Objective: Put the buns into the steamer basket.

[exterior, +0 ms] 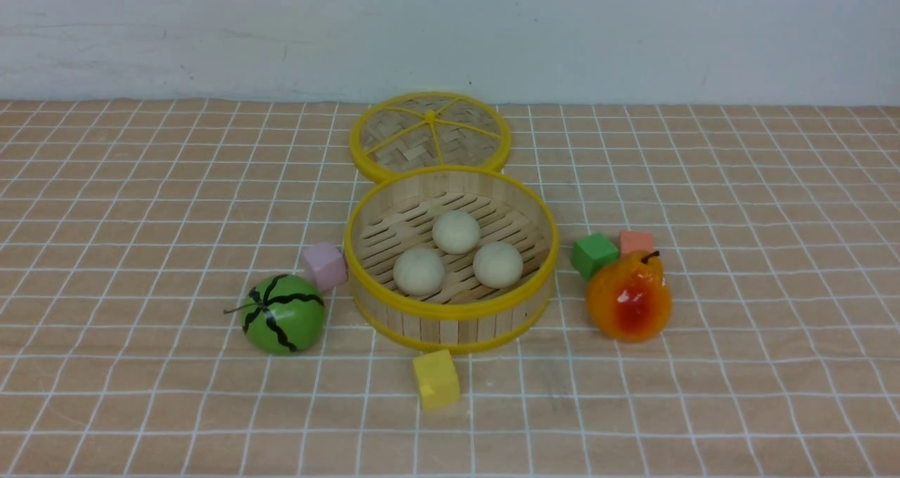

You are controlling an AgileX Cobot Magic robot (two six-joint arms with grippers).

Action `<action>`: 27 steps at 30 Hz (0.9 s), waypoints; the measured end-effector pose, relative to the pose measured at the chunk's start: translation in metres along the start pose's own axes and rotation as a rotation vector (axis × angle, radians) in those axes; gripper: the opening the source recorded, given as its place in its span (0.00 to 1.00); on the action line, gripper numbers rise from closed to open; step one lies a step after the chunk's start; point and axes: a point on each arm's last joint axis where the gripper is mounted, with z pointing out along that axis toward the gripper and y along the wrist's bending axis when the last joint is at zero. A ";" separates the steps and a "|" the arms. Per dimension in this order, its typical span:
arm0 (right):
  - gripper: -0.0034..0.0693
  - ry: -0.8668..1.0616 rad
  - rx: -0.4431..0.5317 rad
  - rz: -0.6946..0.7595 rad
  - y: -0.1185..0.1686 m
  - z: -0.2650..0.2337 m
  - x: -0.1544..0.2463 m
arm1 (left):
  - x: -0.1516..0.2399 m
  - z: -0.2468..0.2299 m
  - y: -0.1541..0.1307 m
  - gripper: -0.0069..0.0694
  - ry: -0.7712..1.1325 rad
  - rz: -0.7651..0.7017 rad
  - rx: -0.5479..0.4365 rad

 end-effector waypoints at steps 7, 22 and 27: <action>0.14 0.000 0.000 0.000 0.000 0.000 0.000 | 0.000 0.000 0.000 0.38 0.000 0.000 0.000; 0.16 0.000 -0.001 0.001 0.000 0.000 0.000 | 0.000 0.000 0.000 0.40 0.000 0.000 0.000; 0.17 0.000 -0.001 0.001 0.000 0.000 0.000 | 0.000 0.000 0.000 0.40 0.000 0.000 0.000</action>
